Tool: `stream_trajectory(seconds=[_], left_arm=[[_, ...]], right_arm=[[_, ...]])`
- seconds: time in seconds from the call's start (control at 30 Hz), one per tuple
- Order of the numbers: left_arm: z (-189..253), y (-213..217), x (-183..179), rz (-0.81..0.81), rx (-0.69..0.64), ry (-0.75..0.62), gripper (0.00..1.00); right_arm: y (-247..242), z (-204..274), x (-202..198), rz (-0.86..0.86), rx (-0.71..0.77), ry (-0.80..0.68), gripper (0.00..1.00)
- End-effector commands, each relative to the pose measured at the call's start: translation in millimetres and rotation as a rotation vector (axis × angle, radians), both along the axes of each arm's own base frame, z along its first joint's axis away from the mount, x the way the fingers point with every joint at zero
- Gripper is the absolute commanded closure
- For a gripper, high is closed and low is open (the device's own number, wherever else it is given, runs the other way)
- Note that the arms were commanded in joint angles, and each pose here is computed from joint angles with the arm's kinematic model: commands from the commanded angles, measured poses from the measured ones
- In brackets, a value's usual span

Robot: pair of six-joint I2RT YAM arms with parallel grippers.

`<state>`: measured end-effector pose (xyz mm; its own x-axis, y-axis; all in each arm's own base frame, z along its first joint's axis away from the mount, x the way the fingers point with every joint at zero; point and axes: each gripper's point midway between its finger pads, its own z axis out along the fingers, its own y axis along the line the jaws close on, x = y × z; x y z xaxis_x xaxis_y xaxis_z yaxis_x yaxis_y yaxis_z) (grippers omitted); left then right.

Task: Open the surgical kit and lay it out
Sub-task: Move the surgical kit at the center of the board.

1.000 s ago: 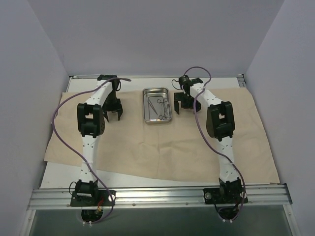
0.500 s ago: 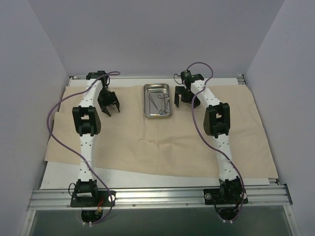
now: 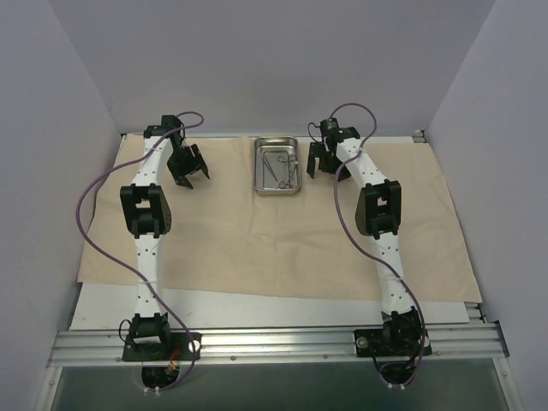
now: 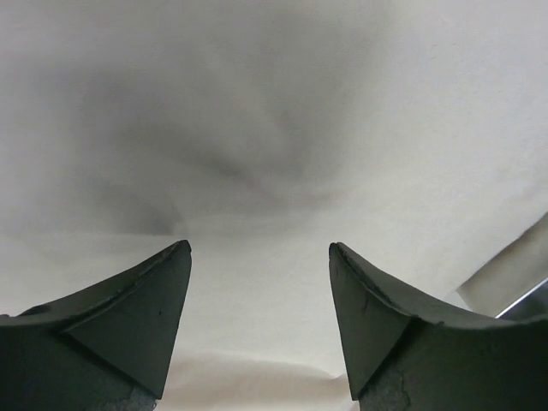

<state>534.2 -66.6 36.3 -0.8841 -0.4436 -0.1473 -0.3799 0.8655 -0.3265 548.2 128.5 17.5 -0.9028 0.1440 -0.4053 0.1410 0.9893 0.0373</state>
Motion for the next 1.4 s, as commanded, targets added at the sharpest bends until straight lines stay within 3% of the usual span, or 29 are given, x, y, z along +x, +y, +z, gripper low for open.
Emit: stream_trajectory(seconds=[0.0,0.03,0.13,0.17,0.2,0.27,0.53,0.77,1.1,1.37], left_arm=[[62,37,-3,0.082,0.18,-0.104,0.25],[88,41,-11,0.09,0.201,-0.138,0.25],[92,46,-45,0.081,0.286,-0.09,0.25],[115,42,-57,0.073,0.292,-0.125,0.24],[99,42,-81,0.057,0.306,-0.053,0.25],[120,39,-106,0.058,0.309,-0.084,0.25],[77,2,-226,0.006,0.269,0.061,0.25],[49,-11,-250,0.036,0.197,0.092,0.22],[-4,-24,-239,0.032,0.168,0.133,0.23],[-33,-19,-297,0.118,0.176,0.357,0.25]], right_arm=[[-10,42,-9,-0.04,-0.013,-0.042,0.0],[-8,50,-13,-0.036,-0.018,-0.048,0.0],[-11,77,-32,-0.024,-0.031,-0.055,0.0],[-7,97,-39,-0.009,-0.028,-0.082,0.0],[-8,87,-55,0.007,-0.049,-0.04,0.0],[5,109,-73,0.056,-0.048,-0.077,0.0],[82,62,-194,0.371,-0.073,0.008,0.0],[138,45,-248,0.504,-0.052,-0.003,0.0],[155,3,-266,0.476,-0.059,0.008,0.0],[147,-21,-306,0.455,-0.089,0.05,0.0]])
